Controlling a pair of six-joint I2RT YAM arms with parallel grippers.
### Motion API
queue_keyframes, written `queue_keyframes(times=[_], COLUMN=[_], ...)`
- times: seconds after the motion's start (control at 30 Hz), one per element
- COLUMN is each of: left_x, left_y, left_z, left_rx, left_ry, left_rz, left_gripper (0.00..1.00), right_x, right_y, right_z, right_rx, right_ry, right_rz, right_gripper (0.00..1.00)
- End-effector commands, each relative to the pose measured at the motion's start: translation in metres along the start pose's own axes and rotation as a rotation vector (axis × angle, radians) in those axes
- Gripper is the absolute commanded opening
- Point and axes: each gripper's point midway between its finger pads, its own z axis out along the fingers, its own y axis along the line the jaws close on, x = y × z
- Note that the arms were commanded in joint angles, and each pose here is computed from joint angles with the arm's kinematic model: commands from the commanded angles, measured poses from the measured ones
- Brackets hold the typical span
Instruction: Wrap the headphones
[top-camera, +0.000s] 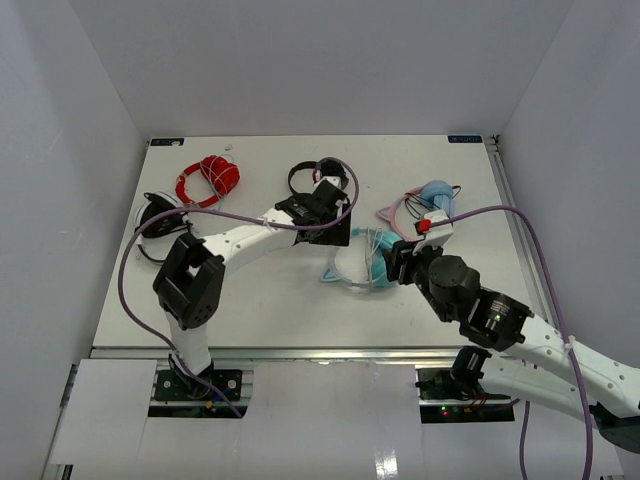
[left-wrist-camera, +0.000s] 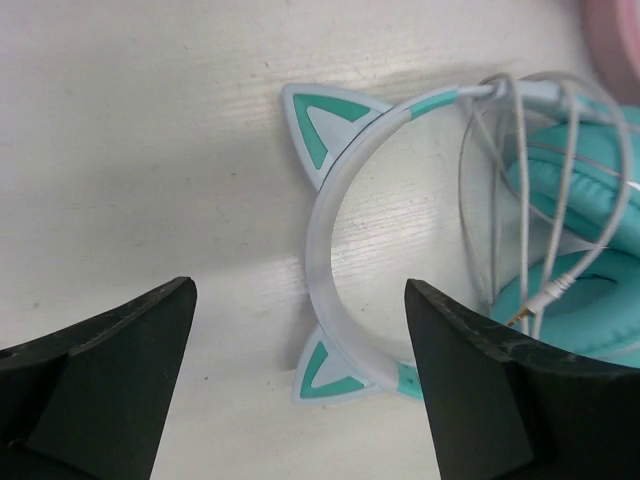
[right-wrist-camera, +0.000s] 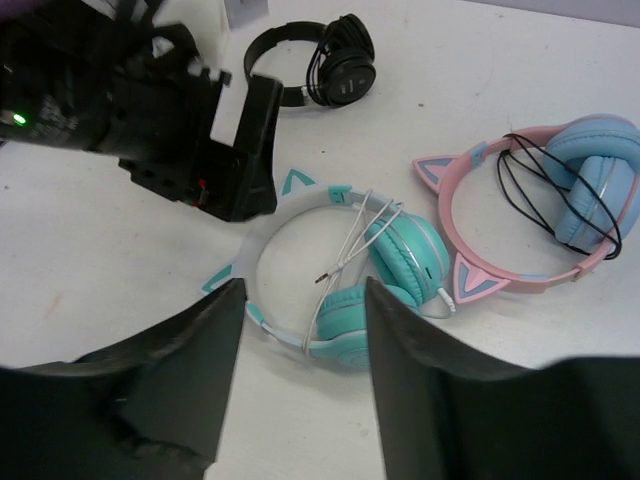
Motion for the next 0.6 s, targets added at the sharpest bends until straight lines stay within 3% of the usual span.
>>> queue_keyframes(times=[0.0,0.13,0.23,0.37,0.57], left_x=[-0.062,-0.074,-0.063,-0.043,-0.005], left_y=[0.006,0.016,0.033,0.04,0.061], left_z=[-0.086,-0.142,-0.181,-0.218,-0.235], left_rx=[0.02,0.095,0.158,0.287,0.372], left_ry=[-0.219,-0.37,-0.465,-0.564,-0.652], left_rz=[-0.058,-0.096,-0.108,-0.111,-0.183], left_gripper=[0.98,0.98,0.98,0.98,0.98], right_x=[-0.008,-0.01,-0.014,-0.013,0.0], right_y=[0.014,0.03,0.041,0.05,0.036], right_z=[0.002,0.004,0.004,0.001,0.001], right_rx=[-0.055,-0.123,-0.166,-0.205,-0.133], right_ry=[-0.006,0.016,0.032,0.072,0.077], right_rz=[0.036,0.044,0.052,0.071,0.123], right_gripper=[0.65,0.97,0.9,0.9,0.9])
